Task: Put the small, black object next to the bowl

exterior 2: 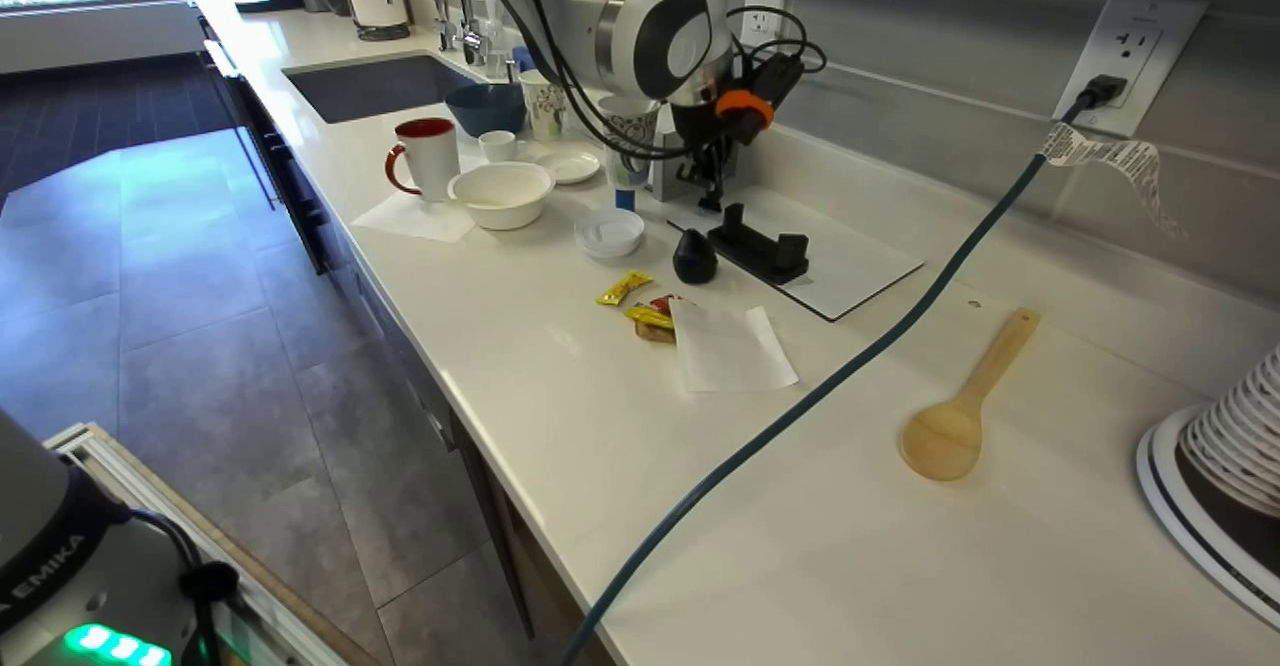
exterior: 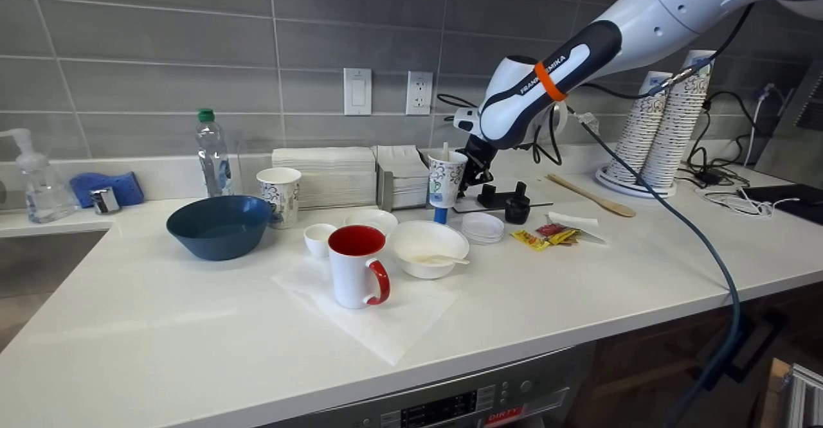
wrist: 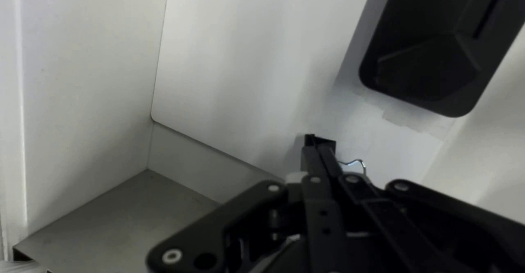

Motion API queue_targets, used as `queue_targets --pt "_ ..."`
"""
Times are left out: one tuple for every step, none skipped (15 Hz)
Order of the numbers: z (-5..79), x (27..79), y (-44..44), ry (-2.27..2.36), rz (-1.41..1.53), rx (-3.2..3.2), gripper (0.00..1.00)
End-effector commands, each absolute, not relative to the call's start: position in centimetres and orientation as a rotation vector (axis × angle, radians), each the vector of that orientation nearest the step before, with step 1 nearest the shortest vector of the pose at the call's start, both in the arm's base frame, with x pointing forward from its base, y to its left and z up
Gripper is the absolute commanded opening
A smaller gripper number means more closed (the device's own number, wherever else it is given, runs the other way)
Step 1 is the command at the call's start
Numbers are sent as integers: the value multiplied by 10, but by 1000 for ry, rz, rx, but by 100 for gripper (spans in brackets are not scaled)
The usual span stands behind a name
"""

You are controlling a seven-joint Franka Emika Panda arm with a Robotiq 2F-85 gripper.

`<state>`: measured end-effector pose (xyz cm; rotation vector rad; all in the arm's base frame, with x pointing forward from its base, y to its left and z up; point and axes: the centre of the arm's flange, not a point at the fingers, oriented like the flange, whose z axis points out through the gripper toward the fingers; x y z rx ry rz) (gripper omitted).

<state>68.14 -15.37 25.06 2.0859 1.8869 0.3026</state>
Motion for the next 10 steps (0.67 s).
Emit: queue_targets --pt "266 682 -157 1853 317 2115 1" --pt "271 679 -157 1816 294 2139 1" --pt "279 672 -158 1773 258 2172 1" --pt "286 667 -160 1737 235 2215 1" --pt "294 660 -162 1711 216 2256 1" --pt "300 653 -165 1694 185 2306 1" --pt "305 647 -167 1687 159 2342 1" --pt "308 637 -168 1685 126 2382 1" --pt "310 628 -168 1680 98 2414 1" --pt "311 619 -170 1666 80 2441 1"
